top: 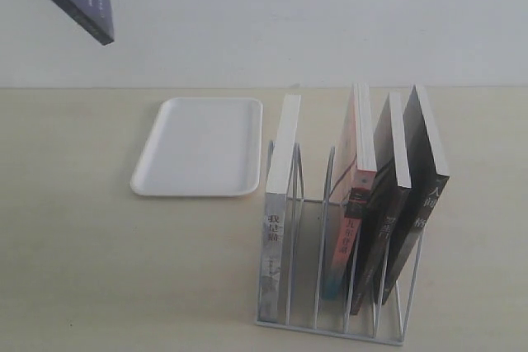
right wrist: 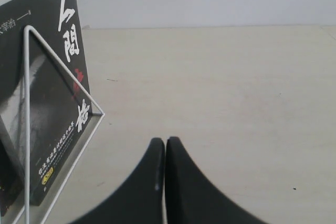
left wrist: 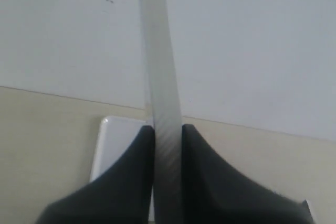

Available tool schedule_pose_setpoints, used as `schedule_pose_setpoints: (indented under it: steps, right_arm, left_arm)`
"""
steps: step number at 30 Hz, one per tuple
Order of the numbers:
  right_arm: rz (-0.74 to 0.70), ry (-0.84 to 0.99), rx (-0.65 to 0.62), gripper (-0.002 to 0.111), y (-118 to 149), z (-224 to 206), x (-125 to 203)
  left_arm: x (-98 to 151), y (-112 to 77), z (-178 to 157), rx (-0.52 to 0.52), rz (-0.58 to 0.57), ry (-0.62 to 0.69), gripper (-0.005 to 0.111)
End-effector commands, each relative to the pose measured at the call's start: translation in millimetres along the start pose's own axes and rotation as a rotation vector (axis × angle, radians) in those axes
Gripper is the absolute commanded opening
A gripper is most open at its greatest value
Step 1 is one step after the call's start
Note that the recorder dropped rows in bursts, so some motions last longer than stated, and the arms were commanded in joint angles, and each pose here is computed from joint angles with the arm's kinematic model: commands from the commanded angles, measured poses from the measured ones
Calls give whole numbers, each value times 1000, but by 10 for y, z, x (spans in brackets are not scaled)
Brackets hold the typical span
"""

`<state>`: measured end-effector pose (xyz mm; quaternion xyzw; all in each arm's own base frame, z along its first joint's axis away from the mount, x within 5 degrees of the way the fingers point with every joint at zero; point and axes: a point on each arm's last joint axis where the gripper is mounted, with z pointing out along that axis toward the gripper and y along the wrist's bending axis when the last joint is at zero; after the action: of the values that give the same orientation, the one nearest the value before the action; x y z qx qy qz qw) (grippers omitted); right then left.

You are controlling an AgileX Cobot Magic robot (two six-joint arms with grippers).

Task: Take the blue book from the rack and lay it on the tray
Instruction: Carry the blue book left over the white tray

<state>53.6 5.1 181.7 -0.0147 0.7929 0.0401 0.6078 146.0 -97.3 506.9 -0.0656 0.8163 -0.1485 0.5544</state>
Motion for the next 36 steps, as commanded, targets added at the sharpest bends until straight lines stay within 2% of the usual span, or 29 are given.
schedule_pose_setpoints:
  steps: [1, 5, 13, 16, 18, 21, 24, 29, 34, 36]
  right_arm:
    - [0, -15, 7, 0, -4, -5, -14]
    - [0, -15, 7, 0, -4, -5, -14]
    - [0, -15, 7, 0, -4, -5, -14]
    - [0, -15, 7, 0, -4, -5, -14]
    - [0, -15, 7, 0, -4, -5, -14]
    - [0, -15, 7, 0, -4, -5, -14]
    - [0, -15, 7, 0, -4, -5, -14]
    - [0, -15, 7, 0, -4, -5, -14]
    - [0, -15, 7, 0, -4, -5, -14]
    - [0, -15, 7, 0, -4, -5, -14]
  left_arm:
    - [-3, 152, 5, 23, -119, -121, 4]
    - [98, 221, 95, 78, -214, -172, 4]
    - [405, 417, 456, 64, -360, -211, 4]
    - [548, 505, 613, 91, -448, -232, 4]
    - [639, 600, 715, 72, -501, -252, 4]
    - [744, 725, 858, -6, -452, -268, 4]
    - [811, 815, 1003, -58, -450, -243, 4]
    - [911, 821, 1339, -12, -436, -145, 4]
    - [1118, 945, 1740, -99, -498, -37, 4]
    - [1173, 971, 1862, -86, -513, 0, 4]
